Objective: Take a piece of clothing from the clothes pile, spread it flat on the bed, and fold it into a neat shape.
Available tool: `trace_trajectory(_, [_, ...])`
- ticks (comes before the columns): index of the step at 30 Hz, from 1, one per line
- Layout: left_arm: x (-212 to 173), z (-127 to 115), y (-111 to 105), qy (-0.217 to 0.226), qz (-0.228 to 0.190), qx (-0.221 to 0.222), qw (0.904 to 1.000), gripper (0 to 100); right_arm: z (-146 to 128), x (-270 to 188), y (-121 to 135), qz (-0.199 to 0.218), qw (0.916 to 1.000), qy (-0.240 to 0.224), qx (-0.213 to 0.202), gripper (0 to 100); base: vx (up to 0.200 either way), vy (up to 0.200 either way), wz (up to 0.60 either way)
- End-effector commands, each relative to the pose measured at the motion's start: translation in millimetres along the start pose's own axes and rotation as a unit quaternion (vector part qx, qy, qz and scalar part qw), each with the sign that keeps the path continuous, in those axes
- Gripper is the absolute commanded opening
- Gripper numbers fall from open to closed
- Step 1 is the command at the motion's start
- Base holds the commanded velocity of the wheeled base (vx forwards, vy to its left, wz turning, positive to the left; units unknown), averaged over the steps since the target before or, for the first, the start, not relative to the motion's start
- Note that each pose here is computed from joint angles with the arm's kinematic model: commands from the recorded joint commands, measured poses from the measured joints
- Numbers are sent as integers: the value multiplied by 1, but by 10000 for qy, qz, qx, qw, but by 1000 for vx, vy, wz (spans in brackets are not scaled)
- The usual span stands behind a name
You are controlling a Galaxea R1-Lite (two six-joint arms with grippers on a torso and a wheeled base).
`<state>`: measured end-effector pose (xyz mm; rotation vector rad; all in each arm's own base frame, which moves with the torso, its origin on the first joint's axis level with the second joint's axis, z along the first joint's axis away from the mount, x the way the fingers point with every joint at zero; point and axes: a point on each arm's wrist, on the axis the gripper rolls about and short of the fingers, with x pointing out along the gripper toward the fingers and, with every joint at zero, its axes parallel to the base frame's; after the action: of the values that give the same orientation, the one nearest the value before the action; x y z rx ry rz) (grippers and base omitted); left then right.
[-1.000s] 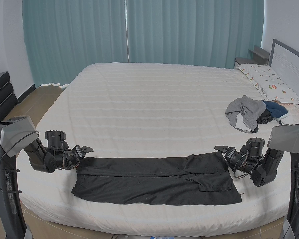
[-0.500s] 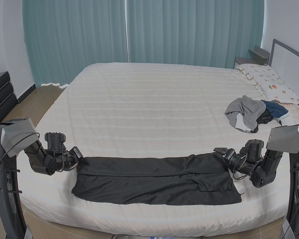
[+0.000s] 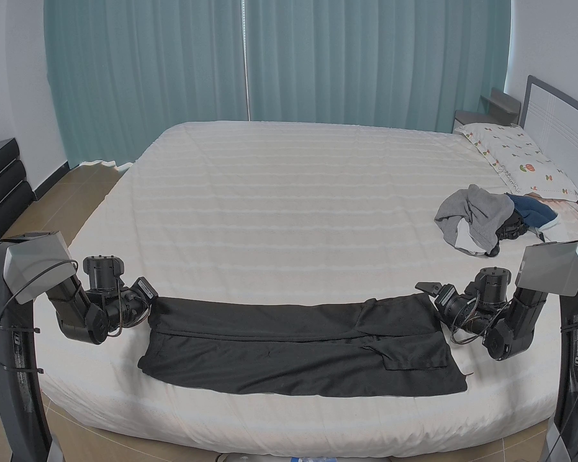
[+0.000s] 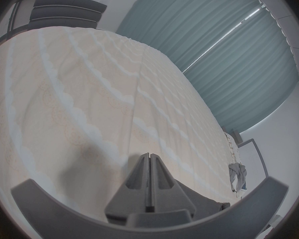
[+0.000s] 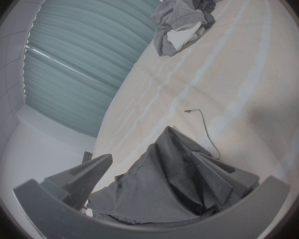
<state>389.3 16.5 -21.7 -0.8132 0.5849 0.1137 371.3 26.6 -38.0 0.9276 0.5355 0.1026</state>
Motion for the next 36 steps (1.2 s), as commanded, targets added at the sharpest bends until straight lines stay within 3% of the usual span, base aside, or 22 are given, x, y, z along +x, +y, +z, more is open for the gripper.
trace_trajectory(1, [0, -2, 2, 25, 24, -7, 10000, 0, 3, 1, -1, -20, 10000, -51, 9, 100, 0, 0, 0])
trace_trajectory(16, [0, -1, 2, 25, 34, -20, 10000, 0, 3, 7, -5, -78, 9999, -102, 0, 100, 0, 0, 0])
trace_trajectory(17, [0, -1, 2, 25, 34, -20, 10000, 0, 2, 7, -5, -85, 9999, -97, -9, 0, 0, 0, 0])
trace_trajectory(36, [0, -2, 3, 31, 39, -14, 10000, 0, 14, 7, -9, -151, 9995, -253, 57, 0, 0, 0, 0])
